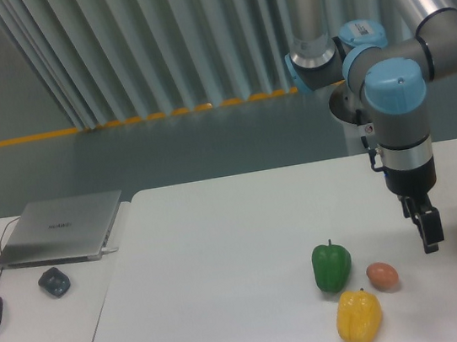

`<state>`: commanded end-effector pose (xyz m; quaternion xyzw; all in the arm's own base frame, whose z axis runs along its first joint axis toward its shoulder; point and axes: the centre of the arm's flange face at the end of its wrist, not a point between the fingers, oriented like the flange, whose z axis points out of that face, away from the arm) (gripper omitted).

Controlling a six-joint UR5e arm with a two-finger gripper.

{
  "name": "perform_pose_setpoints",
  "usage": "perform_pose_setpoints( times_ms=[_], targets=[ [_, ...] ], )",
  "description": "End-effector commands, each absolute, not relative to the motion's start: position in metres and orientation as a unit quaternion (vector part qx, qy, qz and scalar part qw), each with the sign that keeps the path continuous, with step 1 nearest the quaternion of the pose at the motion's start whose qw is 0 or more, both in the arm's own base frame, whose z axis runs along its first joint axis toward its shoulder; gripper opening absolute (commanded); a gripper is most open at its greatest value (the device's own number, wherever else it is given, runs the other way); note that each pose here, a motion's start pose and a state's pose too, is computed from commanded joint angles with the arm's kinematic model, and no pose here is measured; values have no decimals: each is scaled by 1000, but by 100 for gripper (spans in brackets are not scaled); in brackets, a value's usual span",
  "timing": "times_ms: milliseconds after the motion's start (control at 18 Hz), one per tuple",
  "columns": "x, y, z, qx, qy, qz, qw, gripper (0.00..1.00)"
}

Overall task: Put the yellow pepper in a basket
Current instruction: 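Move the open gripper over the yellow pepper and lower it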

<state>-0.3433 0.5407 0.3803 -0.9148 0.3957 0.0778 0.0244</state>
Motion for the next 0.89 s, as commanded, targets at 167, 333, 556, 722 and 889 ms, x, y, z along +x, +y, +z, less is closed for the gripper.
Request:
perform_pose_setpoints(
  times_ms=[167, 333, 556, 722, 889],
  targets=[
    [-332, 552, 379, -933, 351, 76, 32, 100],
    [-309, 578, 374, -952, 287, 94, 55, 100],
    [-282, 602, 366, -976, 188, 85, 68, 100],
    [-272, 616, 366, -985, 103, 89, 104, 100],
    [-262, 625, 358, -986, 92, 86, 108, 100]
  ],
)
